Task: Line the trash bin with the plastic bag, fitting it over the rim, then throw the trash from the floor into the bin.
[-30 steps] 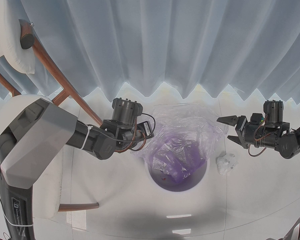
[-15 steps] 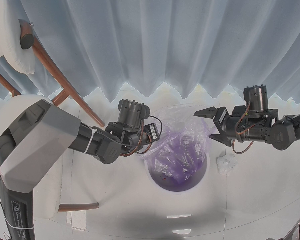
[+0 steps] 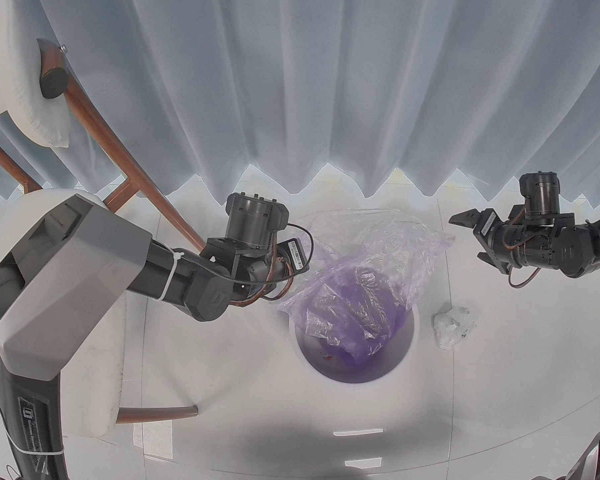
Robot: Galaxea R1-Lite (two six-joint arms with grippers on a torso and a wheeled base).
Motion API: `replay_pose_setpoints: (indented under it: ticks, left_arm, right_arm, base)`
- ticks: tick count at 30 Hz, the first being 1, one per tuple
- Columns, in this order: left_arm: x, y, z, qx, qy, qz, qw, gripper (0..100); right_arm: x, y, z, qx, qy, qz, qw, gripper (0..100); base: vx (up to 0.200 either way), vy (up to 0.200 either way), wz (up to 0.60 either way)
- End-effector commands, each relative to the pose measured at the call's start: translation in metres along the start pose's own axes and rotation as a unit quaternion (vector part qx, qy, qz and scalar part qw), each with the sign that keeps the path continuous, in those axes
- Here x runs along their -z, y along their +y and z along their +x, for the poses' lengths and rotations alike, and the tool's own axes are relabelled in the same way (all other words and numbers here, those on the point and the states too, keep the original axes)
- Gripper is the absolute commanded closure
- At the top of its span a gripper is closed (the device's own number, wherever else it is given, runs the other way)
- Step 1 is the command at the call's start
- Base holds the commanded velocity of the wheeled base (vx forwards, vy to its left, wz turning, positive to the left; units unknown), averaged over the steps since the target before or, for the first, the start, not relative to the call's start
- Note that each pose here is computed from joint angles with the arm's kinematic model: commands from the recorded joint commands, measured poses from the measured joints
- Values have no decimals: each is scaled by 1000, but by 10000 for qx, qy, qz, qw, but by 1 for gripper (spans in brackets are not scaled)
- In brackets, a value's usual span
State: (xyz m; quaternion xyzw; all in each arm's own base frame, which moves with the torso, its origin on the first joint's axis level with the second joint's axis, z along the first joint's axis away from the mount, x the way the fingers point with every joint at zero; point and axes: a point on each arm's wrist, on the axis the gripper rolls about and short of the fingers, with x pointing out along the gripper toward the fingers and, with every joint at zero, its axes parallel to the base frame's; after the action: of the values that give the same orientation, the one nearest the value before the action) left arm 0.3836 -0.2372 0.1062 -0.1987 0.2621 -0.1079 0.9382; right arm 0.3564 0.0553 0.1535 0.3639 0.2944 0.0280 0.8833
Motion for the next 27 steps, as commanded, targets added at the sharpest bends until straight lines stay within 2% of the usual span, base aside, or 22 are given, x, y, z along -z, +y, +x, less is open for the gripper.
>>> replay_pose_setpoints:
  ticks: [1,6,7,11,16,20,27]
  left_arm:
    - [-5,-1,-2,52,-131,-35,9999,100]
    - [-7,-3,-4,102,-180,-49,9998,100]
    - [-6,-4,-4,108,-177,-46,9998,100]
    - [-6,-4,-4,108,-177,-46,9998,100]
    - [-5,-3,-4,100,-165,-43,9998,100]
    - [-5,-4,-5,105,-162,-36,9998,100]
    - [-9,-6,-11,135,-206,-47,9997,100]
  right_arm:
    - [2,6,-39,-214,119,-242,9994,0]
    - [48,44,-75,-426,1167,-554,9907,0]
    - [62,54,-81,-542,1405,-540,9871,0]
    - [91,78,-75,-755,1840,-208,9798,0]
    - [100,90,-34,-712,1877,-147,9795,0]
    - [103,95,19,-324,1604,-41,9865,0]
    - [91,100,50,-267,1334,20,9907,0]
  base:
    - [0,0,0]
    - [0,0,0]
    - [0,0,0]
    - [0,0,0]
    - [0,0,0]
    - [0,0,0]
    - [0,0,0]
